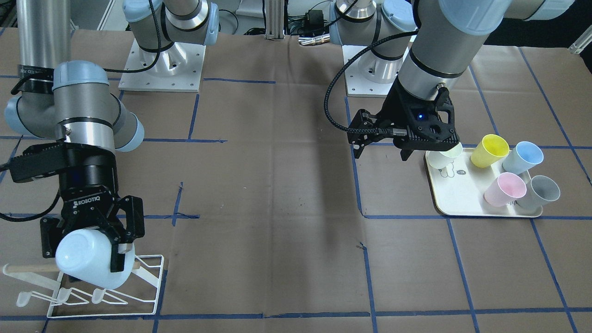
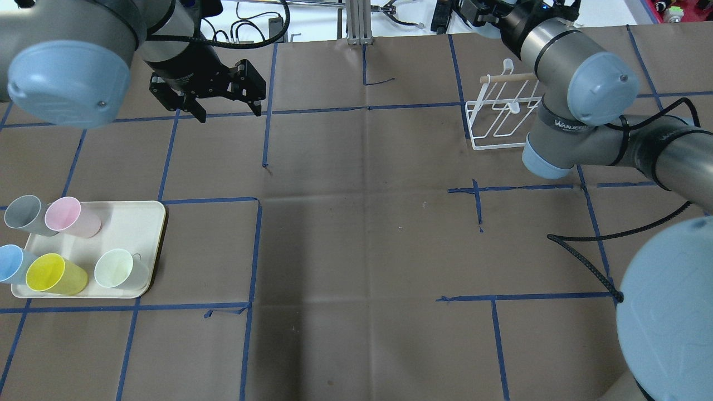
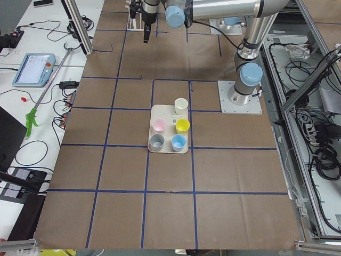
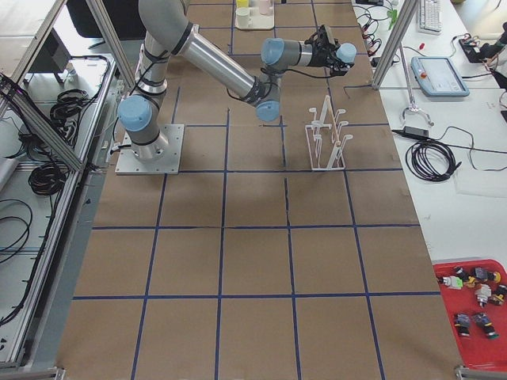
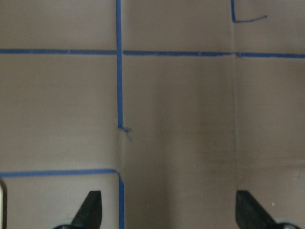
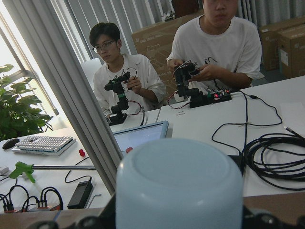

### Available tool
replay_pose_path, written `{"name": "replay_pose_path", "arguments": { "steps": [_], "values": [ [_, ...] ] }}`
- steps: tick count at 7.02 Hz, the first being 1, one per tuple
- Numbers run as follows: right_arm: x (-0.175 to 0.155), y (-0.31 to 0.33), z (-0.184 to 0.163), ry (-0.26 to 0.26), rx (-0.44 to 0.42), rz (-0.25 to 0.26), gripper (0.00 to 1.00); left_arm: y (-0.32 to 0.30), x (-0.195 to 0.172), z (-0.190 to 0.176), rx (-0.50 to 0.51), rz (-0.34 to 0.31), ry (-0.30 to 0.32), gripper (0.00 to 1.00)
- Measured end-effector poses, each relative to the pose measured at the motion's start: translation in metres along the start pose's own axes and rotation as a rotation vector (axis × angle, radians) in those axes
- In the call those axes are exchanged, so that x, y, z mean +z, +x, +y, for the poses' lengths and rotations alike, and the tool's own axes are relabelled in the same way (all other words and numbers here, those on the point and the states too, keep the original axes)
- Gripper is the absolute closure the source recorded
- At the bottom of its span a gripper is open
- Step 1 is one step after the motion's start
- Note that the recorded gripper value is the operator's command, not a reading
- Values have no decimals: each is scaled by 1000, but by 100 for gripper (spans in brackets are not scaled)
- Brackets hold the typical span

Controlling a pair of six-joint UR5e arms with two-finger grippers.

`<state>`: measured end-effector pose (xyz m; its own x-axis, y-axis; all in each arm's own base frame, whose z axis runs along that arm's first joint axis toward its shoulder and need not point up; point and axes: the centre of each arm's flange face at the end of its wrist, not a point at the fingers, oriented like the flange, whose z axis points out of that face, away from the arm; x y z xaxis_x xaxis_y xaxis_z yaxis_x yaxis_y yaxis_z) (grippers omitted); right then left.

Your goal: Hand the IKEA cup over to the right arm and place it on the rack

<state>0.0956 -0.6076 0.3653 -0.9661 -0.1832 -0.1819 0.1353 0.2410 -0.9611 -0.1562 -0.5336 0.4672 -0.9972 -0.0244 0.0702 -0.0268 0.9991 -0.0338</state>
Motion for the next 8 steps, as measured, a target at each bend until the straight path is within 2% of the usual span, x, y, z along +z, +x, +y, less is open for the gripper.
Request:
{"name": "replay_pose_path", "arguments": {
  "steps": [1, 2, 4, 6, 8],
  "values": [
    [5, 15, 10, 43, -32, 20, 86, -2, -9, 8, -7, -37, -68, 0],
    [15, 28, 26, 80, -48, 35, 86, -3, -15, 16, -8, -57, -95, 0],
    [35, 52, 50, 130, -65, 58, 86, -6, -24, 28, -8, -67, -103, 0],
    [45, 79, 73, 107, -64, 86, 86, -25, -13, 37, 4, -62, -126, 0],
    [49, 88, 91, 70, -96, 95, 85, -86, 12, 55, -10, -43, -176, 1]
  ]
}}
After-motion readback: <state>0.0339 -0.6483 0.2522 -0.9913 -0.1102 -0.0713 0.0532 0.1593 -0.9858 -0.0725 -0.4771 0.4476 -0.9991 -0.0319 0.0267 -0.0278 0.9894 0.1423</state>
